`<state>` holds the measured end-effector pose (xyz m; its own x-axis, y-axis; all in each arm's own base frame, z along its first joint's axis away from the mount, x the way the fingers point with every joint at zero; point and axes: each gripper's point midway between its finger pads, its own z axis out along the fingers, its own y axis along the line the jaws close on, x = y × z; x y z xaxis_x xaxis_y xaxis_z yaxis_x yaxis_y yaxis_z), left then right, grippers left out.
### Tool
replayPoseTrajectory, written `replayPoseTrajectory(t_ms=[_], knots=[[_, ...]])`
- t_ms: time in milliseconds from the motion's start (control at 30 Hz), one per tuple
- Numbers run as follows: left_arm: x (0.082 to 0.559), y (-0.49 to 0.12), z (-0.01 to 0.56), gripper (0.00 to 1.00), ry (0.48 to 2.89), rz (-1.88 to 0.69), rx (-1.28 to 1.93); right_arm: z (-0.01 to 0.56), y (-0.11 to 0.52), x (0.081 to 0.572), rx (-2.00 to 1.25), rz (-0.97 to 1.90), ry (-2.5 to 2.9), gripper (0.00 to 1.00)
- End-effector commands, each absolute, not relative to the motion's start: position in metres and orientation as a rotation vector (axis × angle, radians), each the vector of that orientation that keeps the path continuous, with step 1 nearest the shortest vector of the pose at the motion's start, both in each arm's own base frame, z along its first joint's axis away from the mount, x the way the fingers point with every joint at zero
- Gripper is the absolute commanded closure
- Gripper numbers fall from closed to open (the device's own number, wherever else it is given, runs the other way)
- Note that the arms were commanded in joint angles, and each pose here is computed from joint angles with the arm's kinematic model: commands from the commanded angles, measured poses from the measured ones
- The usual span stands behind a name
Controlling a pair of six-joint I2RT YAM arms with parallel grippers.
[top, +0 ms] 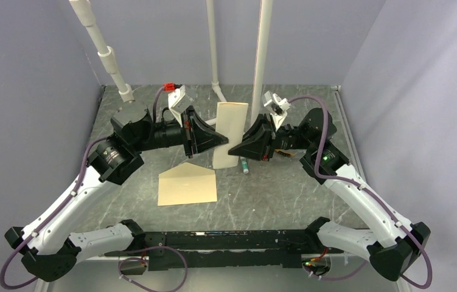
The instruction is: Place the letter into the envelope and seal it
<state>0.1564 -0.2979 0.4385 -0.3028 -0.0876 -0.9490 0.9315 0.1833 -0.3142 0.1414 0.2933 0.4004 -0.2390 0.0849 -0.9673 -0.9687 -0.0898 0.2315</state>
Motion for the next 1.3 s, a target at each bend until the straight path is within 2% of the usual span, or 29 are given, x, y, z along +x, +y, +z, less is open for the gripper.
replayPoseTrajectory(t_ms=[0, 67, 100, 167, 233, 300, 367, 400, 567, 600, 633, 767, 867, 900, 933, 1067, 1100, 1200, 1267], knots=[[0.157, -0.293, 0.463, 0.98, 1.368, -1.302, 0.795, 0.397, 0.294, 0.138, -1.111, 1.482, 1.249, 1.0], [0.156, -0.292, 0.464, 0.97, 1.359, -1.302, 0.795, 0.395, 0.294, 0.139, -1.112, 1.482, 1.258, 1.0], [0.157, -0.293, 0.463, 0.91, 1.362, -1.3, 0.795, 0.394, 0.294, 0.138, -1.117, 1.48, 1.258, 1.0], [0.158, -0.293, 0.462, 0.67, 1.37, -1.294, 0.799, 0.392, 0.293, 0.137, -1.125, 1.483, 1.258, 1.0], [0.159, -0.295, 0.461, 0.56, 1.38, -1.296, 0.805, 0.39, 0.293, 0.135, -1.137, 1.487, 1.257, 1.0], [0.16, -0.298, 0.458, 0.54, 1.39, -1.302, 0.813, 0.387, 0.293, 0.134, -1.153, 1.495, 1.262, 1.0], [0.162, -0.3, 0.456, 0.55, 1.4, -1.308, 0.812, 0.384, 0.293, 0.131, -1.173, 1.508, 1.261, 1.0], [0.164, -0.301, 0.454, 0.59, 1.405, -1.306, 0.809, 0.383, 0.293, 0.131, -1.177, 1.511, 1.265, 1.0], [0.171, -0.303, 0.451, 0.95, 1.422, -1.284, 0.791, 0.376, 0.293, 0.132, -1.179, 1.505, 1.295, 1.0], [0.173, -0.302, 0.45, 0.97, 1.427, -1.275, 0.781, 0.374, 0.293, 0.133, -1.178, 1.501, 1.303, 1.0], [0.175, -0.301, 0.45, 0.97, 1.431, -1.265, 0.768, 0.371, 0.293, 0.134, -1.175, 1.499, 1.318, 1.0], [0.187, -0.295, 0.454, 0.98, 1.435, -1.217, 0.678, 0.354, 0.294, 0.138, -1.165, 1.493, 1.379, 0.81], [0.196, -0.288, 0.457, 0.98, 1.432, -1.175, 0.608, 0.337, 0.291, 0.132, -1.189, 1.512, 1.421, 0.86], [0.197, -0.286, 0.458, 0.98, 1.43, -1.162, 0.592, 0.333, 0.29, 0.131, -1.196, 1.514, 1.431, 0.9], [0.197, -0.284, 0.458, 0.98, 1.425, -1.158, 0.591, 0.331, 0.289, 0.129, -1.204, 1.511, 1.433, 1.0], [0.192, -0.286, 0.456, 0.98, 1.422, -1.157, 0.641, 0.329, 0.287, 0.127, -1.214, 1.491, 1.437, 1.0], [0.19, -0.287, 0.455, 0.97, 1.42, -1.161, 0.661, 0.331, 0.287, 0.128, -1.21, 1.482, 1.436, 0.95], [0.181, -0.29, 0.45, 0.98, 1.408, -1.17, 0.751, 0.34, 0.288, 0.137, -1.16, 1.436, 1.441, 0.57], [0.17, -0.291, 0.445, 0.98, 1.393, -1.174, 0.846, 0.349, 0.288, 0.146, -1.1, 1.391, 1.434, 0.41]])
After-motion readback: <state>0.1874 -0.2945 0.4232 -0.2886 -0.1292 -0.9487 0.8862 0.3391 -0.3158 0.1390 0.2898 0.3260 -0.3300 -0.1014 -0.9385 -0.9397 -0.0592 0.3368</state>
